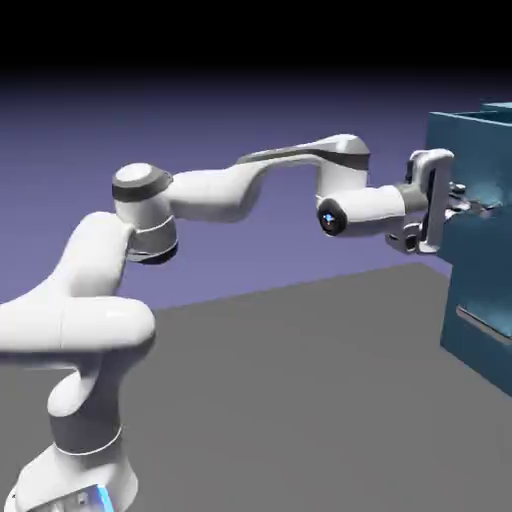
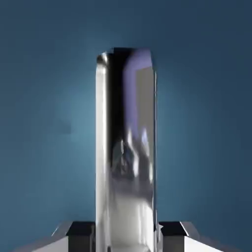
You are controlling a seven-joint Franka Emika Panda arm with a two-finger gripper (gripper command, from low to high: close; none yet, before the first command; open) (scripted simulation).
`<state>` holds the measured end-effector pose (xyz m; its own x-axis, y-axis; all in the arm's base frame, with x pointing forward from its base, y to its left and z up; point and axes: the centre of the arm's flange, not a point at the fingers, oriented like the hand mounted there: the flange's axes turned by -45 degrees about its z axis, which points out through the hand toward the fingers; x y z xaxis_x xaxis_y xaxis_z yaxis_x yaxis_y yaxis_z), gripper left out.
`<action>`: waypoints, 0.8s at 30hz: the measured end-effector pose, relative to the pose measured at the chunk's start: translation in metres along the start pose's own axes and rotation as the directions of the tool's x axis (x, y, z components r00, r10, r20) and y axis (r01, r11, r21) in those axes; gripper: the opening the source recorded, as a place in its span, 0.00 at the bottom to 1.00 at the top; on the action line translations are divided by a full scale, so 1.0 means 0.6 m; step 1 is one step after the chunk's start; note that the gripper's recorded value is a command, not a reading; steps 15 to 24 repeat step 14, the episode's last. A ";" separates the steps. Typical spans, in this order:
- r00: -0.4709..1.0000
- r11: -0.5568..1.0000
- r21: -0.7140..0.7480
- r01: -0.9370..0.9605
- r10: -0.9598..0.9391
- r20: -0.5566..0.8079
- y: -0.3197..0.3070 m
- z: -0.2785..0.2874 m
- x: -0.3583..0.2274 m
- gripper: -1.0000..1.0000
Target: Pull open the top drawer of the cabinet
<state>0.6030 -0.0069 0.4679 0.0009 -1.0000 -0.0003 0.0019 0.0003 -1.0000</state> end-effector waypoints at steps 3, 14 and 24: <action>1.000 1.000 0.000 0.000 0.000 0.000 0.000 -0.049 0.000 0.00; 1.000 1.000 -0.002 0.002 -0.002 0.000 -0.001 -0.201 -0.001 1.00; 1.000 1.000 -0.002 0.002 -0.002 0.000 -0.001 -0.201 -0.001 1.00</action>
